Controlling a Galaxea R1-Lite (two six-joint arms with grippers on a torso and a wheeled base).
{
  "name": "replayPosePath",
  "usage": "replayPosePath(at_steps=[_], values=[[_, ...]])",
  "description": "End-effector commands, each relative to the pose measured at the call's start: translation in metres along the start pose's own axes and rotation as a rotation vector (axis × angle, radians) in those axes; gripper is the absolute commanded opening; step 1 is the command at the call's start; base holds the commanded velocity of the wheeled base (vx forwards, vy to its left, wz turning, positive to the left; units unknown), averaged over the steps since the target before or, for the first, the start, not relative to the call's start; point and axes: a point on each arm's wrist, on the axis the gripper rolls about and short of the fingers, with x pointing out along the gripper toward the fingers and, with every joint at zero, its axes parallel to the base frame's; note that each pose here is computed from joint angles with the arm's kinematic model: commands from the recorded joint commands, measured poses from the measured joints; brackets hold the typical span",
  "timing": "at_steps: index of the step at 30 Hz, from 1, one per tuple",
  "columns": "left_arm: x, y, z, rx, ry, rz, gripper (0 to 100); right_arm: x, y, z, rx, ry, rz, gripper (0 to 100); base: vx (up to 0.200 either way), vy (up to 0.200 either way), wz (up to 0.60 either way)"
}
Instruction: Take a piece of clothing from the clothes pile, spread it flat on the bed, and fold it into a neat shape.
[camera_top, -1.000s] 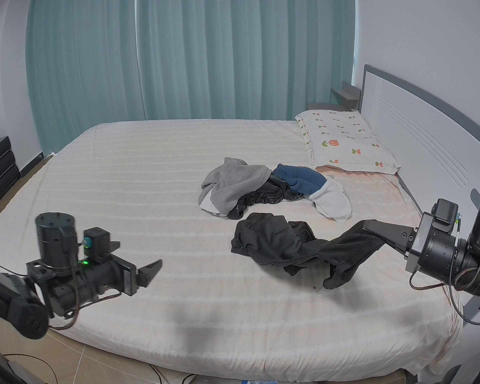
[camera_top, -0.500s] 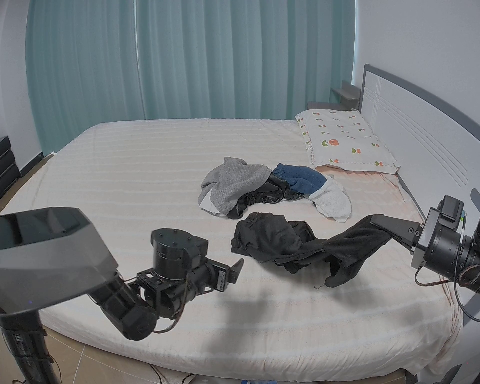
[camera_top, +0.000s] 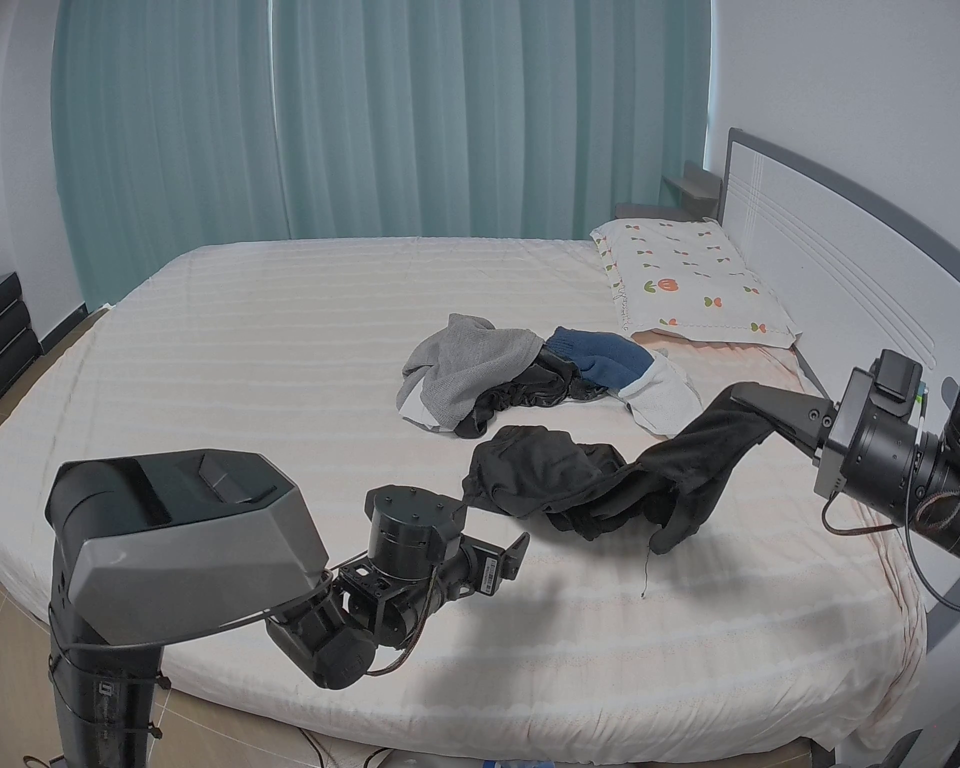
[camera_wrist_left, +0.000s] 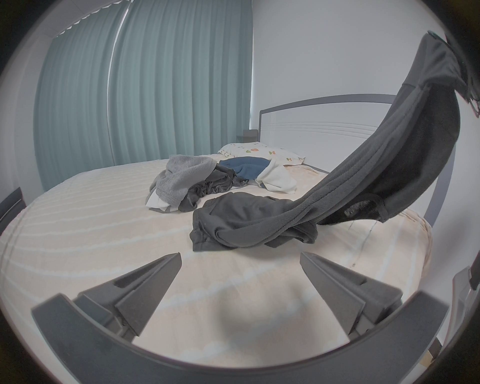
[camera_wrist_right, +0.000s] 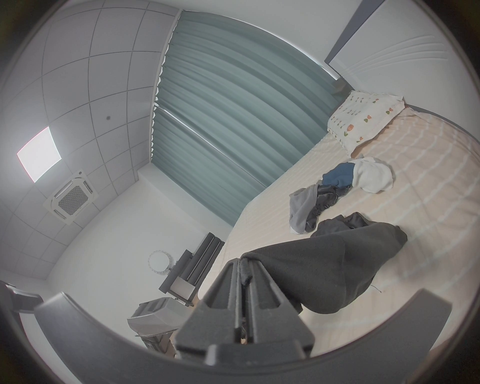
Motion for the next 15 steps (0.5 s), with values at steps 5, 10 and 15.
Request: replayPosePath(at_steps=[5,10,15], values=[[0.018,-0.004,0.003,-0.035,-0.039,-0.004,100,0.014,0.012,0.004,-0.014,0.005,0.049,0,0.0,0.0,0.0],[0.029,-0.009,0.004,-0.076,-0.064,-0.008,100,0.019,0.034,0.004,-0.062,0.014,0.134,0,0.0,0.0,0.0],[0.044,-0.01,0.004,-0.094,-0.089,-0.001,100,0.021,0.049,0.005,-0.1,0.012,0.195,0,0.0,0.0,0.0]])
